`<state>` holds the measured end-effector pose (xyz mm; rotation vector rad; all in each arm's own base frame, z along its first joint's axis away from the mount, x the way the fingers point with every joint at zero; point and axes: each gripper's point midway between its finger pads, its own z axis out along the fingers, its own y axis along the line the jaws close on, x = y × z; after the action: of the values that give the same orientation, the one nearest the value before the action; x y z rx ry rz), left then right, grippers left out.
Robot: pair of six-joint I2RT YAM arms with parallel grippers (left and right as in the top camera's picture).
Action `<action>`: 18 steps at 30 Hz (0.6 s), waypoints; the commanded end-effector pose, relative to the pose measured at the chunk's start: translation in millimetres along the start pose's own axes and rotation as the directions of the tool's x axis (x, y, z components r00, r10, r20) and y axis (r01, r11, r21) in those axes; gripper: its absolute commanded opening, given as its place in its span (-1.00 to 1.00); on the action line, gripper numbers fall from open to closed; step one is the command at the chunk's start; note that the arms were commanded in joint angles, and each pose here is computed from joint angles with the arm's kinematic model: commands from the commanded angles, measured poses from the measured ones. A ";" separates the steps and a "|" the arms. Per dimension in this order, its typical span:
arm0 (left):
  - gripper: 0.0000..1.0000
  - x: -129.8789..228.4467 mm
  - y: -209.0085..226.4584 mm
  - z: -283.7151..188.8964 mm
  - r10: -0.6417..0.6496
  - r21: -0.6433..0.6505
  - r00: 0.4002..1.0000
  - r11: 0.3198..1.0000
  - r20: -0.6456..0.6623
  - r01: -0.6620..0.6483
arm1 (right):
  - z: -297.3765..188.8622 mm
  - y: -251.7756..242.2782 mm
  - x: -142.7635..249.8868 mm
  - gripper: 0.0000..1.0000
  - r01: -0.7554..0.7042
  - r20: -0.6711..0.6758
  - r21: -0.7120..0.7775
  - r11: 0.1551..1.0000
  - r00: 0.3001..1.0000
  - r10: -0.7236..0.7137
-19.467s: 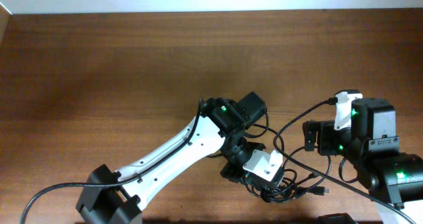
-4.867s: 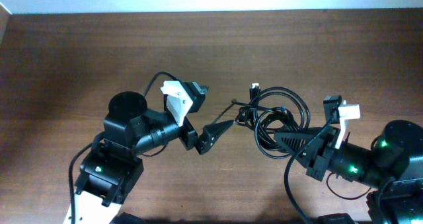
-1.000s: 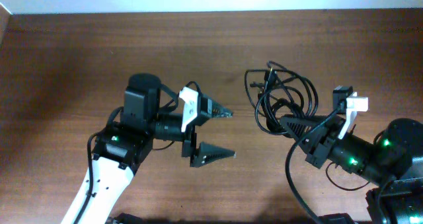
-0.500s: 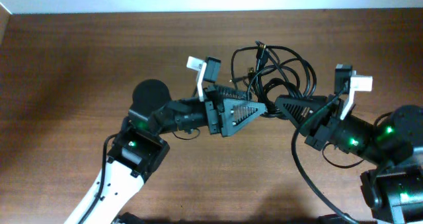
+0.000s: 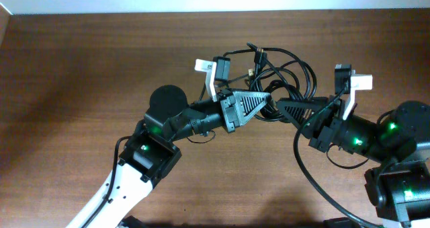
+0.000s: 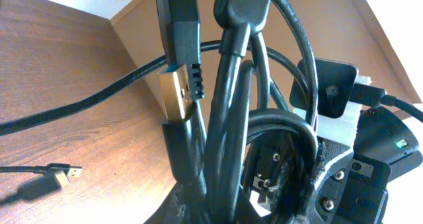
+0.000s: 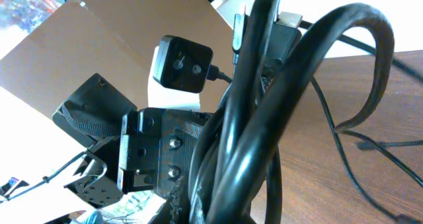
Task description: Untangle cables
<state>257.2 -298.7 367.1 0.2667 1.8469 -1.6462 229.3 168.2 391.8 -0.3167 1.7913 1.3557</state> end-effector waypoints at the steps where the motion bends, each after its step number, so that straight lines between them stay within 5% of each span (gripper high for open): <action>1: -1.00 -2.3 -6.5 0.3 0.053 0.016 0.999 0.998 0.005 -0.053 | -2.1 11.0 -0.4 -0.72 0.017 -0.008 -0.034 0.999 1.000 -0.017; 2: -1.00 -2.9 -7.8 0.3 0.105 0.020 0.994 0.994 0.008 -0.106 | -2.2 10.8 -0.4 -0.15 0.021 -0.008 -0.034 0.999 1.000 -0.021; 4: -1.00 -2.3 -8.0 -0.6 0.259 0.025 0.966 0.965 0.005 -0.259 | -2.4 -4.1 2.0 0.68 0.003 -0.001 0.036 0.999 1.000 -0.003; 7: -1.00 3.9 17.4 -6.0 0.317 -0.045 0.947 0.946 -0.055 -0.320 | -8.6 -47.3 12.6 0.75 -0.079 0.020 0.249 0.965 0.997 0.077; 9: -1.00 25.2 69.8 -20.4 0.305 -0.217 0.933 0.914 -0.192 -0.344 | -16.8 -71.9 23.0 0.75 -0.123 0.027 0.374 0.919 0.992 0.122; 12: -1.00 50.9 114.9 -43.5 0.244 -0.385 0.912 0.847 -0.329 -0.365 | -20.8 -80.0 36.6 0.75 -0.085 -0.029 0.416 0.906 0.994 0.106; 18: -1.00 72.6 103.7 -35.7 0.299 -0.302 0.864 0.848 -0.405 -0.435 | -40.1 -103.2 81.1 0.75 0.080 -0.241 0.517 0.852 0.969 0.056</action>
<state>258.6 -248.5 231.8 0.5884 2.2395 -0.9745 227.1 124.3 273.5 -0.1206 2.2690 0.9058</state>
